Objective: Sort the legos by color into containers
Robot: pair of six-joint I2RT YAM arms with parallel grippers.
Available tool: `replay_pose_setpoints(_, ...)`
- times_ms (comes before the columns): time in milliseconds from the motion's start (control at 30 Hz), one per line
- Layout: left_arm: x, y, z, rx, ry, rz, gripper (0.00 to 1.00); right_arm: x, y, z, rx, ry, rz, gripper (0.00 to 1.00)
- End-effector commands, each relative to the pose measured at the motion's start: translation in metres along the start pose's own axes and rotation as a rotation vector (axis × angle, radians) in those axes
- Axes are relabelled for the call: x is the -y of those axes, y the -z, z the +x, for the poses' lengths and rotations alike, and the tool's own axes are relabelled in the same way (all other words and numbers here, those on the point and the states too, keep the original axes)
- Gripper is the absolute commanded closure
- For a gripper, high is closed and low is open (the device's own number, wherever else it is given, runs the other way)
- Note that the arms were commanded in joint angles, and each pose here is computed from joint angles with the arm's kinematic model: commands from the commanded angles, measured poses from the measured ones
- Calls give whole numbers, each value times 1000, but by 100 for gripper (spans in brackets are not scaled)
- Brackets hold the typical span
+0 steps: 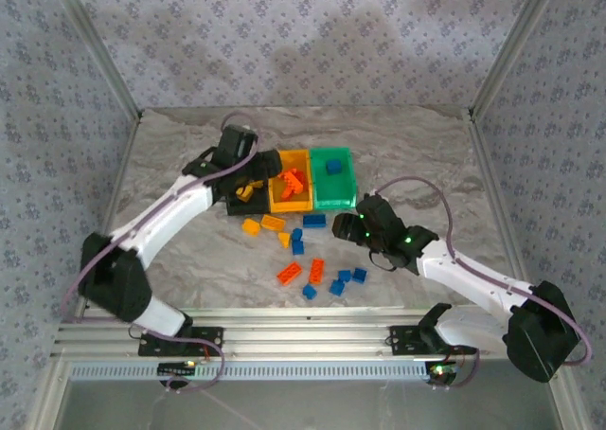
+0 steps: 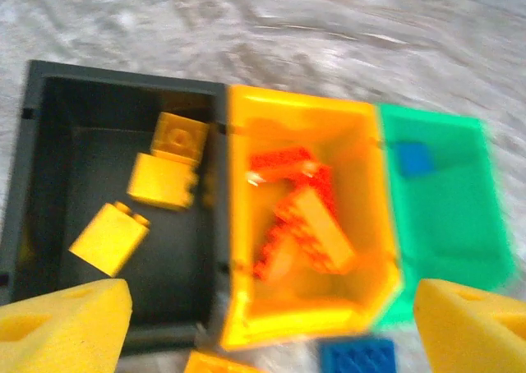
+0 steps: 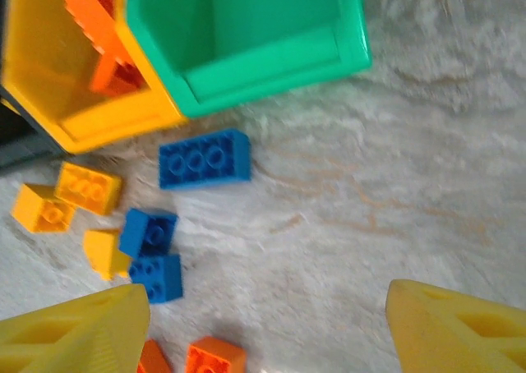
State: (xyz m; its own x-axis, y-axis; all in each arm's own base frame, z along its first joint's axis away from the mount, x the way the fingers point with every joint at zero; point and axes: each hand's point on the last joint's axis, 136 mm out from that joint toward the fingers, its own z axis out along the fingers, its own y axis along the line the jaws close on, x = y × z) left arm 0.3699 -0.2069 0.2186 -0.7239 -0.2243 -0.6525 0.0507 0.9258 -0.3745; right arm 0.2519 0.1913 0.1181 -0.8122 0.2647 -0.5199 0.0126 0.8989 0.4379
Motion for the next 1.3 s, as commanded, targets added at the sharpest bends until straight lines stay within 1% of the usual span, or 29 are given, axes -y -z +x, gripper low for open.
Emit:
replay_pose_setpoints(0,23,30,30,-9,-39,100,1,37,-3,43,-134,-15,136,23)
replay_pose_setpoints(67,25,39,55,-22,-62,117,1,47,-3,57,-172,-15,164,24)
replay_pose_setpoints(133,21,44,80,-43,-63,132,1,50,-4,68,-197,0,162,26)
replay_pose_setpoints(233,7,48,109,-67,-39,147,1,40,-1,73,-196,57,133,27)
replay_pose_setpoints(367,-15,56,130,-70,-8,141,1,18,9,72,-163,160,105,30)
replay_pose_setpoints(433,-26,59,139,-69,4,135,0,13,10,77,-181,179,107,31)
replay_pose_setpoints(533,-38,61,147,-67,13,115,1,10,4,87,-221,202,126,36)
replay_pose_setpoints(733,-51,60,156,-71,29,91,1,14,-4,95,-241,251,215,44)
replay_pose_setpoints(933,-55,61,158,-67,32,83,1,21,-7,99,-246,284,277,48)
replay_pose_setpoints(1167,-57,62,157,-59,36,76,1,18,-14,103,-248,310,288,51)
replay_pose_setpoints(1267,-58,62,157,-59,33,73,0,19,-16,103,-254,320,304,55)
